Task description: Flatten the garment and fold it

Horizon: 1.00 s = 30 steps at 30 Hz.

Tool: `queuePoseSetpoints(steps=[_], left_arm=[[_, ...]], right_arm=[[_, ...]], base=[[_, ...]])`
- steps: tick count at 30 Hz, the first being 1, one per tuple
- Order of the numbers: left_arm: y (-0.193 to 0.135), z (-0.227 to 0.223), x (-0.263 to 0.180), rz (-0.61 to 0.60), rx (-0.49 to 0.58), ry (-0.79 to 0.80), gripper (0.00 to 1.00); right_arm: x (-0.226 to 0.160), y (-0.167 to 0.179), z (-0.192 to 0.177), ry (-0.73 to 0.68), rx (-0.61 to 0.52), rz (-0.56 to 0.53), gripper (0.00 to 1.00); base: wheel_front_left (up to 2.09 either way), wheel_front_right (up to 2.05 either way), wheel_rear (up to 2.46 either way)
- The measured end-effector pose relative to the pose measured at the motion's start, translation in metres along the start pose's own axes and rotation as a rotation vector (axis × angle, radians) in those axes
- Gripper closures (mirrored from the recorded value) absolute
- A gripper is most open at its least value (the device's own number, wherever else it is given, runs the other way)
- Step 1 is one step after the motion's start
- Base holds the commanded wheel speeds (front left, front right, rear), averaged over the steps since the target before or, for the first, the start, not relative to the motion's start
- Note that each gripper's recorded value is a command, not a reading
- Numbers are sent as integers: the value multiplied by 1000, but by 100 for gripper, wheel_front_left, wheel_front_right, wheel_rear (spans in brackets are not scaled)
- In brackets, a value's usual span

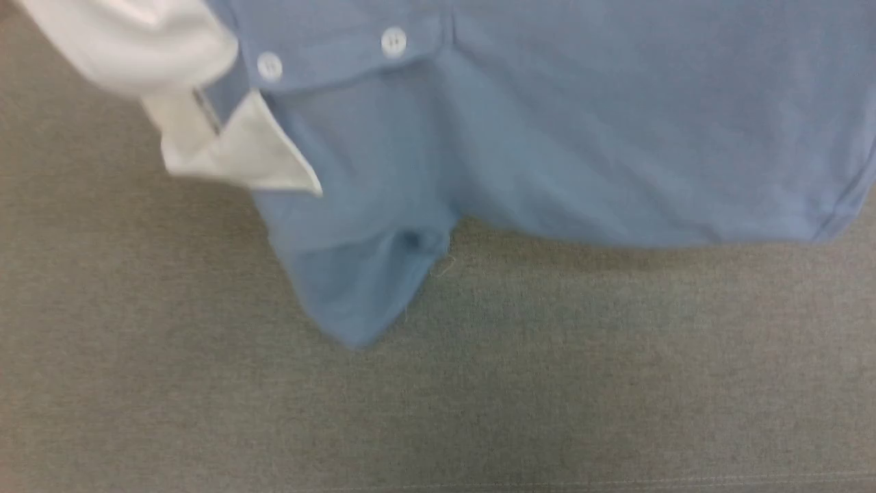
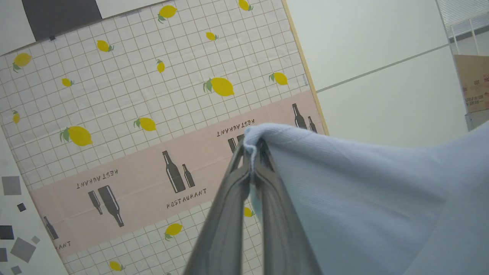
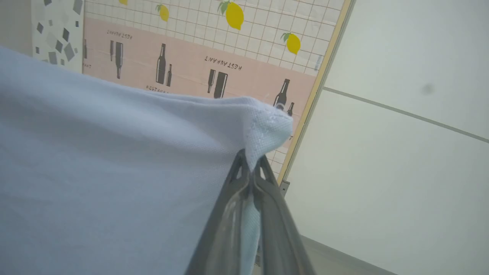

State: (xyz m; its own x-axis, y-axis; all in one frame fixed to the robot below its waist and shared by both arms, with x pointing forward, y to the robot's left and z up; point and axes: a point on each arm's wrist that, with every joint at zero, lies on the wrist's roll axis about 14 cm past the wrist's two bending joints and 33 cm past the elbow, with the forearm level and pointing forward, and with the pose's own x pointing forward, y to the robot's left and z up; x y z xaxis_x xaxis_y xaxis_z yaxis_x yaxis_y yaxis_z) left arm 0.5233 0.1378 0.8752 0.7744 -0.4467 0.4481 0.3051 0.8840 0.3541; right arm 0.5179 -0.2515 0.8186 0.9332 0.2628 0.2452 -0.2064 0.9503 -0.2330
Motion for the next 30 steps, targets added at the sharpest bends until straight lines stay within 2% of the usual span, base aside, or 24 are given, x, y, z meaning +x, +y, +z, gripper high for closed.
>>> queuePoseSetpoints(steps=[7,13,17,22,30], left_arm=[[18,-49,60,-6,125,44,100],[36,-86,107,53,143,25,100],[46,-108,127,97,120,-11,100],[47,-146,140,116,99,-1,100],[16,-257,125,49,52,183,100]], right_arm=[[52,-21,-41,18,-33,-52,100],[99,-33,-80,13,-44,-93,100],[125,-33,-102,-19,-20,-105,100],[144,-32,-137,-9,-12,-114,100],[153,-8,-228,123,39,-80,100]], base=[[0,0,0],[0,0,0],[0,0,0],[0,0,0],[0,0,0]])
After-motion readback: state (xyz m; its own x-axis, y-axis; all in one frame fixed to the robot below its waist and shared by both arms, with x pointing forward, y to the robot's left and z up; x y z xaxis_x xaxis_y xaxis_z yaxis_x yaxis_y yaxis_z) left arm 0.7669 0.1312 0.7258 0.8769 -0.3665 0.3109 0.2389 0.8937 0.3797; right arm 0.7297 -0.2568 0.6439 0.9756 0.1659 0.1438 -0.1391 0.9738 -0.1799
